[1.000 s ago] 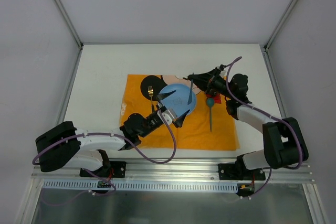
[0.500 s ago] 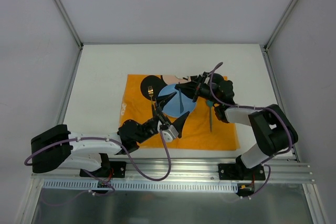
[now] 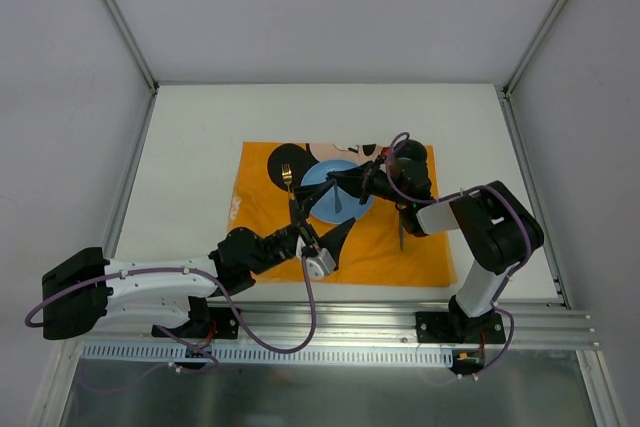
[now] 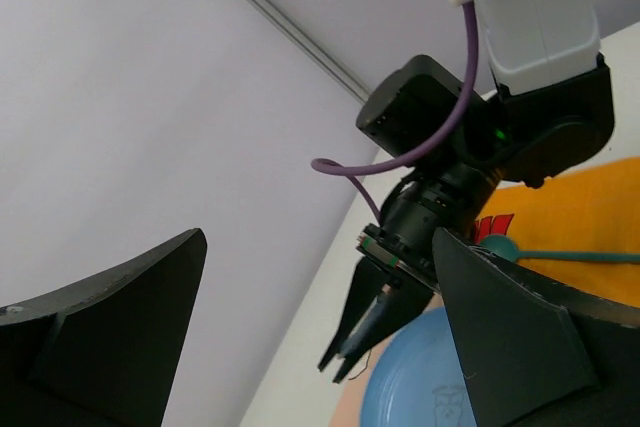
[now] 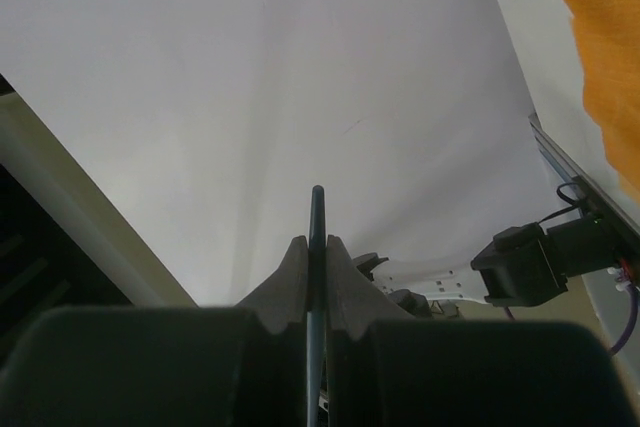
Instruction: Set the dinner table for one person
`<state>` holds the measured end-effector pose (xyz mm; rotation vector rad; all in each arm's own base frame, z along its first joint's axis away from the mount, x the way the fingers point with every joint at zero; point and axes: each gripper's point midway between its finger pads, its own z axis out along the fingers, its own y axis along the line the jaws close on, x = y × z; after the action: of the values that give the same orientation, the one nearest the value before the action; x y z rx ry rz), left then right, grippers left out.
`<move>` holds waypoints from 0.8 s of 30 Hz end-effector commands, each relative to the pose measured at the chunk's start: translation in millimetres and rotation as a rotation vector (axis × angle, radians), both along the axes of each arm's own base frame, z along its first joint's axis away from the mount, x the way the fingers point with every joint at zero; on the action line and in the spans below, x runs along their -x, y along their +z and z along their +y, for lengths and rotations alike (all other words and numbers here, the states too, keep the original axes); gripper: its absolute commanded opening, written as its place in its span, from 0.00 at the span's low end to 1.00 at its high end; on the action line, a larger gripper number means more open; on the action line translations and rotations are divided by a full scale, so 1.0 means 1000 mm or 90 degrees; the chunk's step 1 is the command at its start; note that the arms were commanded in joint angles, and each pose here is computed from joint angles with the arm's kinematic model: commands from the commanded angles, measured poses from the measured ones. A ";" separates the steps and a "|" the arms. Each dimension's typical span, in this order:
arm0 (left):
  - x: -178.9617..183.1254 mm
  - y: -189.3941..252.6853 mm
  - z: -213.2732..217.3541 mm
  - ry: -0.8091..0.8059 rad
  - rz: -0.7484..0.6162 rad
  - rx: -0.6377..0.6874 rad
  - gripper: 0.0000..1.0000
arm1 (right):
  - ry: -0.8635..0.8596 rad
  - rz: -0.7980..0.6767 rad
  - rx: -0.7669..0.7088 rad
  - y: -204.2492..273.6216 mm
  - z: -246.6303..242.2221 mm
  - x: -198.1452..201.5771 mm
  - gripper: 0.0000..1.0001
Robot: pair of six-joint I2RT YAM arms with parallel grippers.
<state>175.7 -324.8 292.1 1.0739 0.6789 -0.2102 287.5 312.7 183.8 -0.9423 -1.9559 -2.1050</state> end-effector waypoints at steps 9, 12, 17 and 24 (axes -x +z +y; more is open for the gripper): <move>0.011 -0.026 0.002 -0.035 0.041 0.000 0.88 | 0.014 -0.187 -0.125 0.099 0.002 0.008 0.00; 0.006 -0.028 0.000 -0.022 0.041 0.009 0.82 | 0.015 -0.198 -0.133 0.109 0.001 0.010 0.00; 0.001 -0.030 -0.008 -0.019 0.040 0.021 0.67 | 0.017 -0.208 -0.139 0.116 0.002 0.018 0.00; -0.013 -0.016 -0.010 0.002 0.028 0.048 0.45 | 0.022 -0.220 -0.142 0.120 0.002 0.023 0.00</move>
<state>182.4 -332.9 260.0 1.0485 0.7154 -0.2444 286.2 319.5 238.9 -0.8031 -1.9018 -2.2604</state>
